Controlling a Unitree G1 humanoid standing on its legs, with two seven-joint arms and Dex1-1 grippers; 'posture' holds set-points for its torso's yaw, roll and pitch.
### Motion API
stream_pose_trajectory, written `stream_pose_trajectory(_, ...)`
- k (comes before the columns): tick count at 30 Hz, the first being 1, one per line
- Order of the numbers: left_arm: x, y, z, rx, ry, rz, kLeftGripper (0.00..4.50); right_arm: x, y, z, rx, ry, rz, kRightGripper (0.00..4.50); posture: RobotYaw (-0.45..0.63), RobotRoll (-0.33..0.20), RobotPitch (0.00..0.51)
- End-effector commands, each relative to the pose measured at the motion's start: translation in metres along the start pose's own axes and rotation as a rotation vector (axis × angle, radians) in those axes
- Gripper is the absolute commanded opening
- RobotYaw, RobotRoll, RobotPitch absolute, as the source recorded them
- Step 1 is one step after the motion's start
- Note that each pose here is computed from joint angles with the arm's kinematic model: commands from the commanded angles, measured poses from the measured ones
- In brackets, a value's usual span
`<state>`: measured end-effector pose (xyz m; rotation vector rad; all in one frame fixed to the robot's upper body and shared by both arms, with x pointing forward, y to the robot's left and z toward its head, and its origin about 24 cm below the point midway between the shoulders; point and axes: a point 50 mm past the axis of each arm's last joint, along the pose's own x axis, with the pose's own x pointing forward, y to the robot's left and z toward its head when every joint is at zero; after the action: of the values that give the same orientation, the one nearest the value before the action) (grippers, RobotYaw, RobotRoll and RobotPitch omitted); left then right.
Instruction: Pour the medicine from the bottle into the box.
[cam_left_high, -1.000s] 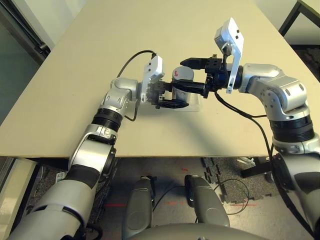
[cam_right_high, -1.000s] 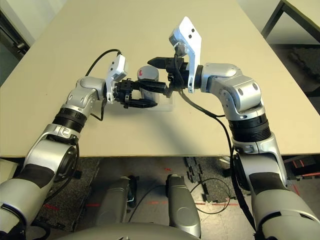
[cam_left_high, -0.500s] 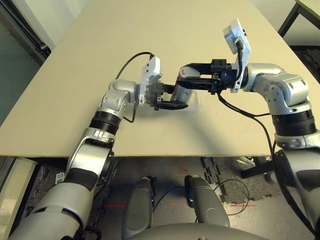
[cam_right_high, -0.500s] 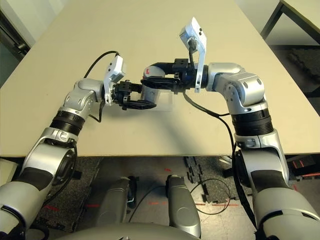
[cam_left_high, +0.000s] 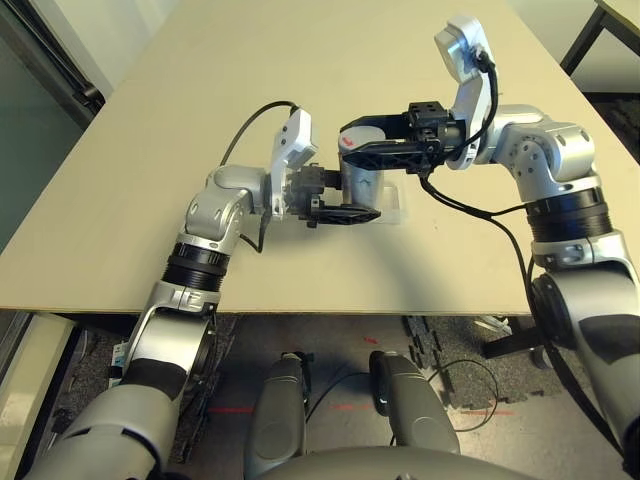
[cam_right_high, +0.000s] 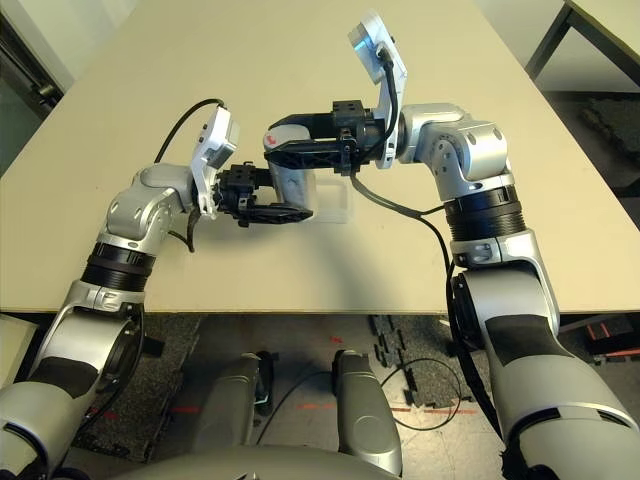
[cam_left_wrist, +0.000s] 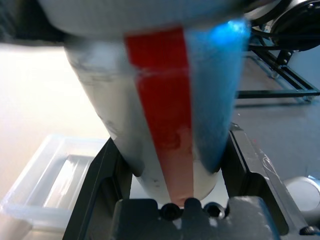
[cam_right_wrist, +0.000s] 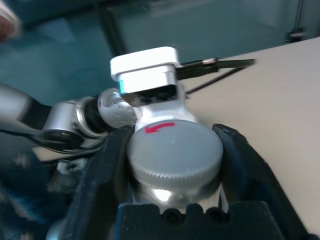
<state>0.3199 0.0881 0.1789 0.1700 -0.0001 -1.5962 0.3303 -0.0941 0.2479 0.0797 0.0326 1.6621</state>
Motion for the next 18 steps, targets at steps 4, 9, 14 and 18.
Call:
stream_pose_trajectory(4,0.013,-0.006,0.004,0.045,0.013,-0.081,2.71,-0.001,0.0,0.006,-0.019,0.008,0.002,4.5,0.04,0.0,0.18)
stream_pose_trajectory(9,0.014,-0.006,0.003,0.044,0.017,-0.081,2.71,-0.005,-0.001,0.006,-0.02,0.019,-0.016,4.5,0.04,0.0,0.179)
stream_pose_trajectory(14,0.012,-0.004,0.002,0.042,0.021,-0.075,2.71,-0.01,-0.002,0.002,-0.027,0.058,-0.039,4.5,0.03,0.0,0.175)
stream_pose_trajectory(18,0.008,0.0,0.005,0.05,0.023,-0.054,2.71,-0.021,-0.004,-0.003,-0.042,0.119,-0.079,4.5,0.04,0.0,0.168)
